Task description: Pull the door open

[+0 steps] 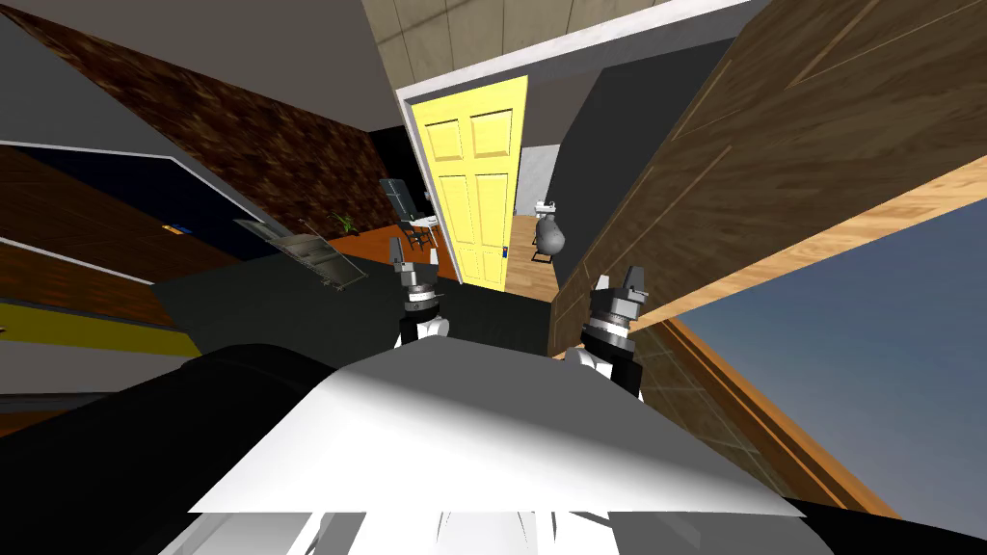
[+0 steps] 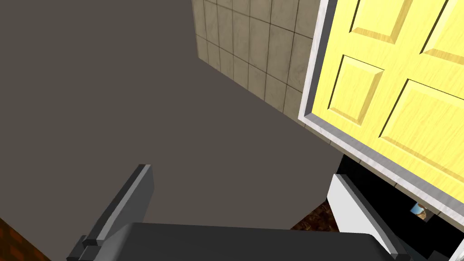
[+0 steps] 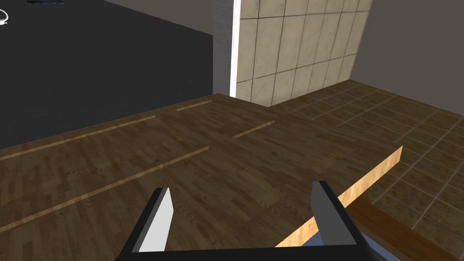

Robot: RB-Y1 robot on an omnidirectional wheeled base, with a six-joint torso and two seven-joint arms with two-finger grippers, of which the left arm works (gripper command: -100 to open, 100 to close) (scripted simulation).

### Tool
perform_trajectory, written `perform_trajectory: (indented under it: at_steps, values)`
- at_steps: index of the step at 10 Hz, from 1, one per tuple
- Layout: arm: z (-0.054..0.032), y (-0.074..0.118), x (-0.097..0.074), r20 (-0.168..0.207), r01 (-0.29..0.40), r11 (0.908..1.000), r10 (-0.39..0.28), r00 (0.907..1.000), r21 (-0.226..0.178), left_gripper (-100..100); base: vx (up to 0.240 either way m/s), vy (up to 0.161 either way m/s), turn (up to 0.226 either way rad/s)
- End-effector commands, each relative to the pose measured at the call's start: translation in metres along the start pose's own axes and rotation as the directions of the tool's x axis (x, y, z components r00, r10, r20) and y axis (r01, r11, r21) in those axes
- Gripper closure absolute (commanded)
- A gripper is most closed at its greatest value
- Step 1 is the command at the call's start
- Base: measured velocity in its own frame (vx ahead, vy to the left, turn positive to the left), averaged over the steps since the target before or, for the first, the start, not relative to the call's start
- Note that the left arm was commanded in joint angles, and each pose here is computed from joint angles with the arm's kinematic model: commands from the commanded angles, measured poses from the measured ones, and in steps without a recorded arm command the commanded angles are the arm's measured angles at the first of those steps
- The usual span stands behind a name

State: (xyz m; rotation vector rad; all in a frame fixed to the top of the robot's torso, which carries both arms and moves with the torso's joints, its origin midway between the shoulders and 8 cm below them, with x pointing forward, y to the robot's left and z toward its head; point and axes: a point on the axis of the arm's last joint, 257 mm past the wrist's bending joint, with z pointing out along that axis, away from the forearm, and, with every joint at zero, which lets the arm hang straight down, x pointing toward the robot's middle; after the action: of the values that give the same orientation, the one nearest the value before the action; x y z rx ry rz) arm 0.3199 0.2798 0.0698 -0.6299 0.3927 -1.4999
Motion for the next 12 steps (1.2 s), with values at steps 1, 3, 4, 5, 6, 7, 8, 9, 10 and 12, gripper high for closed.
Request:
perform_trajectory:
  at_steps: [1,3,4,5,6,7,8,9,10,12]
  values:
    - [-0.0035,0.011,0.0,-0.009,-0.003,0.9998,0.003,1.0,-0.021,-100,0.061,-0.003,-0.045]
    - [-0.0083,0.024,-0.001,-0.018,-0.007,0.9989,0.006,0.9998,-0.047,-100,0.141,-0.02,-0.039]
    - [-0.0115,0.033,-0.002,-0.023,-0.01,0.9979,0.008,0.9997,-0.063,-100,0.18,-0.024,-0.037]
    - [-0.0153,0.042,-0.003,-0.028,-0.013,0.9966,0.011,0.9996,-0.082,-100,0.172,-0.03,-0.054]
    - [-0.0172,0.047,-0.004,-0.03,-0.015,0.9957,0.012,0.9995,-0.091,-100,0.133,-0.02,-0.034]
    - [-0.0217,0.058,-0.005,-0.035,-0.018,0.9936,0.015,0.9993,-0.111,-100,0.143,-0.009,-0.045]
    - [-0.0243,0.064,-0.006,-0.038,-0.021,0.9922,0.016,0.9992,-0.123,-100,0.135,-0.018,-0.039]
    - [-0.0269,0.069,-0.007,-0.04,-0.023,0.9907,0.017,0.999,-0.134,-100,0.101,-0.018,-0.034]
    - [-0.0324,0.081,-0.009,-0.045,-0.027,0.9873,0.02,0.9988,-0.157,-100,0.12,-0.022,-0.063]
    - [-0.0458,0.106,-0.014,-0.053,-0.038,0.9775,0.027,0.9982,-0.208,-100,0.16,-0.024,-0.072]
